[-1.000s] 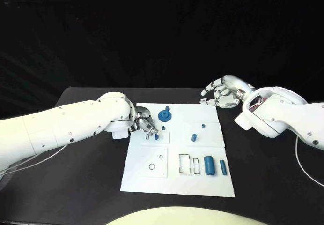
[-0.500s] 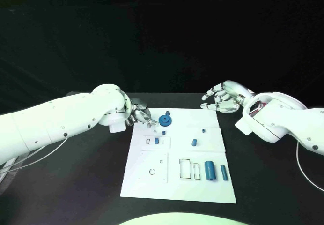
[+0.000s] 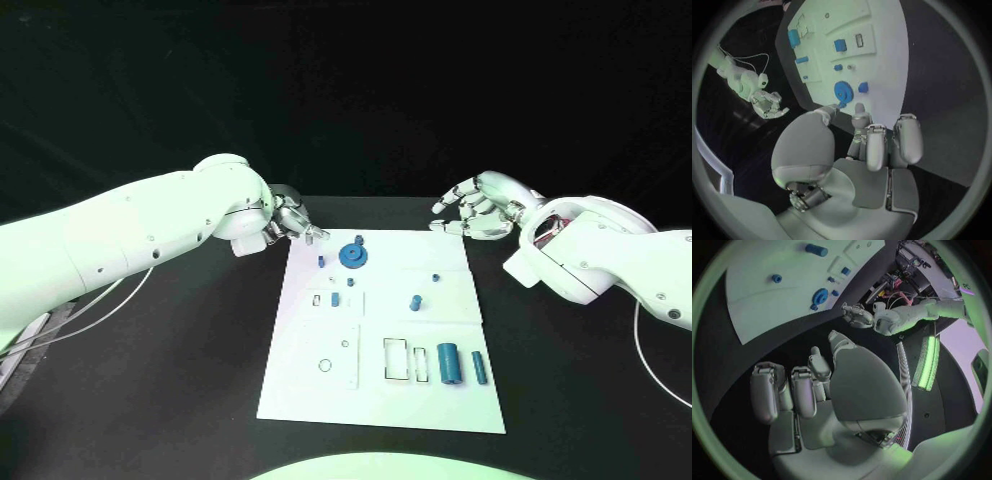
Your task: Assemble the parts on the task board
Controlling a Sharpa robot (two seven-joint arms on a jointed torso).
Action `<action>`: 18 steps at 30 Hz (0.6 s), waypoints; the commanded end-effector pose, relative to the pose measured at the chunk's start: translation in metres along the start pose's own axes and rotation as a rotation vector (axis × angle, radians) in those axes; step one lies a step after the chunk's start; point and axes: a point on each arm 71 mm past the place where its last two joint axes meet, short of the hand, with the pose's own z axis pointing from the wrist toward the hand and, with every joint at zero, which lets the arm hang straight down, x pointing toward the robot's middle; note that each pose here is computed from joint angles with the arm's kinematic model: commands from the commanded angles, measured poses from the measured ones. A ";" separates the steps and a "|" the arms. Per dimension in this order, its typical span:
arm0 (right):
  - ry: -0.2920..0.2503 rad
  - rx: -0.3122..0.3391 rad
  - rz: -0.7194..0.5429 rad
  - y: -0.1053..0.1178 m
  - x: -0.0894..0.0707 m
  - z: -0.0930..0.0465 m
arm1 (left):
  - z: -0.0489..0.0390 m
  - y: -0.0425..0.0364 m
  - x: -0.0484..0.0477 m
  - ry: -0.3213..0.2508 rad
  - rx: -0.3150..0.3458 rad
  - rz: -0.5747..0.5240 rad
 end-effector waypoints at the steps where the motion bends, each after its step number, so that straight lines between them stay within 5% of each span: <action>1: 0.010 -0.007 -0.004 0.001 0.001 0.000 | 0.0041 -0.0033 -0.0005 0.005 0.006 0.027; 18: 0.014 -0.011 -0.004 0.002 0.002 0.000 | 0.0276 -0.0005 0.0089 0.062 -0.052 0.055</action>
